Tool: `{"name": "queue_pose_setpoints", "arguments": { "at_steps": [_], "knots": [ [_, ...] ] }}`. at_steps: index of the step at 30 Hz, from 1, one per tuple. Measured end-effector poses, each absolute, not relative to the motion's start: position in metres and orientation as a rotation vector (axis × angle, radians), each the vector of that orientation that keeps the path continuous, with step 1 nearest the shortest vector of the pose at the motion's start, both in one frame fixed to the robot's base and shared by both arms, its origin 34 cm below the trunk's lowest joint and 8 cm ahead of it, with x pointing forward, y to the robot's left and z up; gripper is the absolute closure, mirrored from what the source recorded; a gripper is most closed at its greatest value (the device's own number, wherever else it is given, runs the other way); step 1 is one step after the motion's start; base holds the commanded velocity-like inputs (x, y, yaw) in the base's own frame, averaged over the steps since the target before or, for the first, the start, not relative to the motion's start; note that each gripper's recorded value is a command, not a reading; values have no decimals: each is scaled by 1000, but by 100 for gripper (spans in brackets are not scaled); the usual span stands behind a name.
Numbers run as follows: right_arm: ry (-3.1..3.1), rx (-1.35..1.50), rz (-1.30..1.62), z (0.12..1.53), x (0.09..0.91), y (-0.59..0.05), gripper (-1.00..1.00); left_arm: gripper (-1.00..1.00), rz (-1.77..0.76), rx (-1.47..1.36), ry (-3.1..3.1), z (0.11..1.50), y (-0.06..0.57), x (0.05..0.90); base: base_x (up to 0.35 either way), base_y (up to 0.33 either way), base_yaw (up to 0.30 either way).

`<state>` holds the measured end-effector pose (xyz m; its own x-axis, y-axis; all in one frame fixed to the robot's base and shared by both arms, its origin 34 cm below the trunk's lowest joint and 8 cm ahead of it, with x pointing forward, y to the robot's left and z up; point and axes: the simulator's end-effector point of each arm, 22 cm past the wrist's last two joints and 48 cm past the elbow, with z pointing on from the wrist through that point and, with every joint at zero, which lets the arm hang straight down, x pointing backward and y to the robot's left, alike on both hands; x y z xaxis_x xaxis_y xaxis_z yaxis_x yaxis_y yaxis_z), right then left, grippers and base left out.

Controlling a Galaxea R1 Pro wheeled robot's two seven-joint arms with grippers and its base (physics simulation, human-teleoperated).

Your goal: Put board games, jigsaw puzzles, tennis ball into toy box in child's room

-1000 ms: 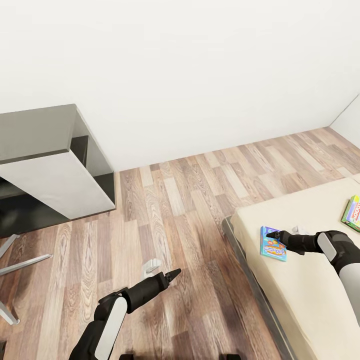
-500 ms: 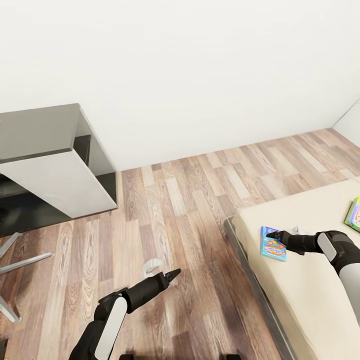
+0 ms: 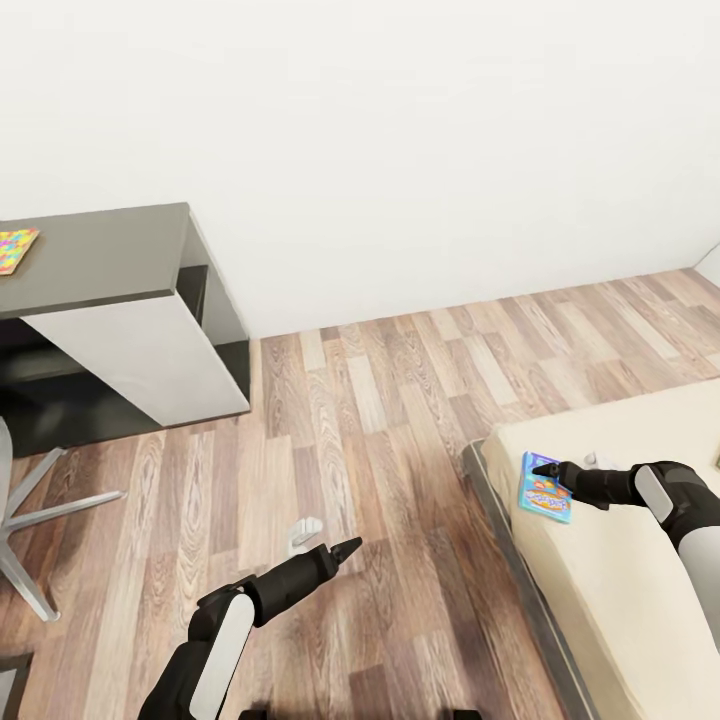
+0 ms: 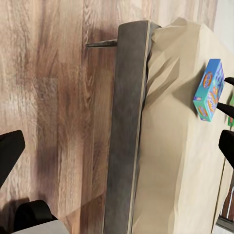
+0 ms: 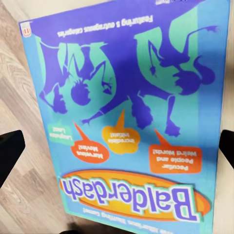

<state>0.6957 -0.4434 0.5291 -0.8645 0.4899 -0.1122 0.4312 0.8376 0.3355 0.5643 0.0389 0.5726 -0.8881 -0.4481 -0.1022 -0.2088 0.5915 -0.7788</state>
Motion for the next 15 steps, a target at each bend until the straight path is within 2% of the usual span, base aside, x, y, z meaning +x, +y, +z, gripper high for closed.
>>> {"name": "queue_pose_setpoints", "arguments": {
  "at_steps": [15],
  "knots": [
    [2823, 715, 449, 529, 696, -443, -100, -100, -1186, -537, 2535, 573, 39, 564, 0, 0, 16]
  ]
}}
